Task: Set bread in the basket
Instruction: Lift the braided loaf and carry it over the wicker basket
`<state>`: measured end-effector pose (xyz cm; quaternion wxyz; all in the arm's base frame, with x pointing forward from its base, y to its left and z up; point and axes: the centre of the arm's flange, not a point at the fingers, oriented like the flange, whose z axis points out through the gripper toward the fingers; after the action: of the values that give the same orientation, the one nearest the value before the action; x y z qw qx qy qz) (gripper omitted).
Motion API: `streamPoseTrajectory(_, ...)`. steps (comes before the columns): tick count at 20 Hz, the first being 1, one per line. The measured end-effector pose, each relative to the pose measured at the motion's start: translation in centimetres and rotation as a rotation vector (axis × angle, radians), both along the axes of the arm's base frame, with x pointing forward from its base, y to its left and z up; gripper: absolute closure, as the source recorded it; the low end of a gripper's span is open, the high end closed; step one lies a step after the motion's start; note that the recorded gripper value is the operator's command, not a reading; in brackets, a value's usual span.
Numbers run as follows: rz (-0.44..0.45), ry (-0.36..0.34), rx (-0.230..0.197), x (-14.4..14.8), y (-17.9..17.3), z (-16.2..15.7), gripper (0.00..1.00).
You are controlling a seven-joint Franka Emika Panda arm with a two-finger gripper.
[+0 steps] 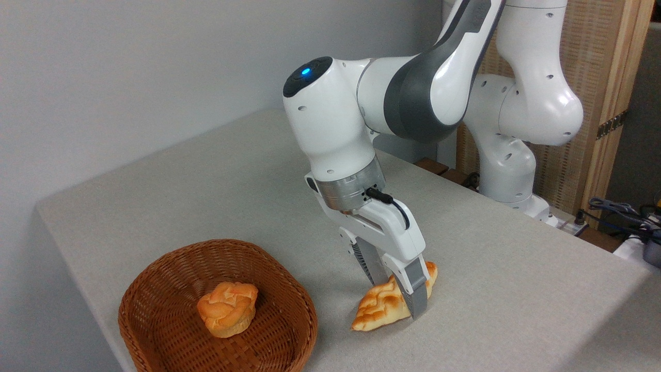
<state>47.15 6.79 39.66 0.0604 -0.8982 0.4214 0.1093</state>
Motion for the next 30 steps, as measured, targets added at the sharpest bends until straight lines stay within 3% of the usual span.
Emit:
streamPoseTrajectory(22, -0.019, 0.031, 0.004, 0.1, -0.9, 0.4, 0.61)
streamPoseTrajectory(25, -0.027, 0.050, -0.017, 0.9, -1.4, 3.1, 0.61)
streamPoseTrajectory(30, 0.007, -0.051, -0.123, 4.7, -2.5, 11.8, 0.60)
